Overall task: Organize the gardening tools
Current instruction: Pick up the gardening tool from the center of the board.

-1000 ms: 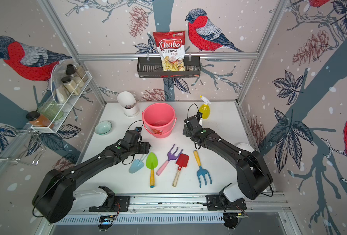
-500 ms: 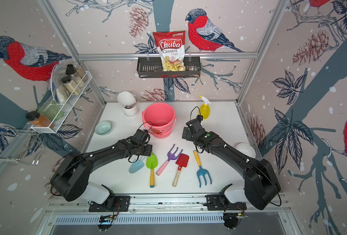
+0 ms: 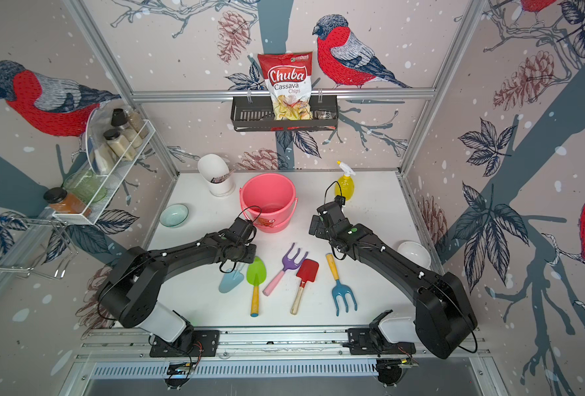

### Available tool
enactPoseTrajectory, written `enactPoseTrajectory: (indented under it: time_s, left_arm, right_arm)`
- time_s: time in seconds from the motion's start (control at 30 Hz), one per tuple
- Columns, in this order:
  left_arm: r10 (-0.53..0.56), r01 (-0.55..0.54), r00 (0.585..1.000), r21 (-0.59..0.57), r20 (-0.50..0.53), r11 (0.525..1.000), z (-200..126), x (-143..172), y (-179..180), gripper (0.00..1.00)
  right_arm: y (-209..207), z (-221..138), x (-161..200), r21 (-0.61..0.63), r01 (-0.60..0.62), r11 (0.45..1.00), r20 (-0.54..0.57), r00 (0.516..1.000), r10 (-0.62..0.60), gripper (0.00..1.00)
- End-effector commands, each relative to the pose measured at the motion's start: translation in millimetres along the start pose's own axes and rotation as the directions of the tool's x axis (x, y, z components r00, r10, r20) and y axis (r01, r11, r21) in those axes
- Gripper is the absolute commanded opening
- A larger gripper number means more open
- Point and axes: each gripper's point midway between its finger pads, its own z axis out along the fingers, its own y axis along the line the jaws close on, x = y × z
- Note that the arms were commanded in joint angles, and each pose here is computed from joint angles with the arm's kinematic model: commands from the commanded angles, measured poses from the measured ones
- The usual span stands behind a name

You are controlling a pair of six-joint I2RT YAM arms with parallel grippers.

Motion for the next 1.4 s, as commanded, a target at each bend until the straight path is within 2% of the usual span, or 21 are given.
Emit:
enactPoseTrajectory:
  time_s: [0.0, 0.13, 0.17, 0.37, 0.47, 0.53, 0.63, 0.7, 0.8, 0.9, 1.07, 1.1, 1.27, 1.37]
  left_arm:
    - [0.015, -0.015, 1.000, -0.010, 0.014, 1.000, 1, -4, 0, 0.28]
    - [0.008, -0.007, 1.000, -0.028, 0.024, 1.000, -4, -4, 4, 0.03]
    - [0.002, -0.001, 0.999, -0.038, 0.032, 0.999, -8, -5, 6, 0.00]
    - [-0.081, 0.095, 0.986, -0.087, 0.145, 0.992, -52, -21, 22, 0.00]
    - [-0.194, 0.208, 0.944, -0.028, 0.267, 0.978, -88, -41, 23, 0.00]
    - [-0.290, 0.286, 0.886, 0.064, 0.362, 0.956, -117, -60, 19, 0.00]
    - [-0.451, 0.370, 0.745, 0.258, 0.491, 0.892, -168, -90, 14, 0.00]
    - [-0.559, 0.399, 0.636, 0.393, 0.531, 0.828, -199, -107, 11, 0.00]
    - [-0.674, 0.416, 0.514, 0.533, 0.531, 0.737, -231, -126, 9, 0.00]
    - [-0.764, 0.424, 0.418, 0.638, 0.492, 0.642, -251, -138, 8, 0.00]
    - [-0.887, 0.440, 0.251, 0.771, 0.387, 0.461, -271, -141, 17, 0.00]
    - [-0.905, 0.449, 0.222, 0.786, 0.364, 0.426, -273, -139, 19, 0.00]
    - [-0.951, 0.449, 0.134, 0.839, 0.277, 0.308, -280, -132, 27, 0.00]
    - [-0.959, 0.444, 0.113, 0.850, 0.262, 0.284, -285, -131, 29, 0.00]
  right_arm:
    - [1, -2, -4, -0.012, -0.021, 1.000, 0.019, 1.000, 0.021, 1.00]
    - [-1, -3, -4, -0.015, -0.025, 1.000, 0.021, 0.999, 0.025, 1.00]
    - [1, -4, -4, -0.024, -0.024, 0.999, 0.022, 0.999, 0.025, 1.00]
    - [38, -14, 3, -0.181, 0.060, 0.982, 0.022, 0.998, -0.057, 1.00]
    - [71, -29, 13, -0.303, 0.141, 0.943, 0.051, 0.990, -0.132, 1.00]
    - [92, -39, 22, -0.367, 0.195, 0.909, 0.074, 0.981, -0.180, 1.00]
    - [127, -72, 29, -0.468, 0.296, 0.832, 0.163, 0.955, -0.248, 1.00]
    - [146, -90, 35, -0.517, 0.352, 0.781, 0.217, 0.936, -0.278, 1.00]
    - [167, -115, 36, -0.598, 0.375, 0.709, 0.272, 0.926, -0.260, 1.00]
    - [184, -140, 35, -0.688, 0.375, 0.621, 0.318, 0.925, -0.206, 1.00]
    - [197, -158, 34, -0.738, 0.391, 0.550, 0.366, 0.917, -0.161, 1.00]
    - [200, -160, 34, -0.742, 0.400, 0.538, 0.376, 0.913, -0.160, 0.99]
    - [210, -163, 34, -0.750, 0.424, 0.507, 0.417, 0.899, -0.134, 0.93]
    - [214, -162, 32, -0.744, 0.436, 0.507, 0.440, 0.890, -0.120, 0.86]
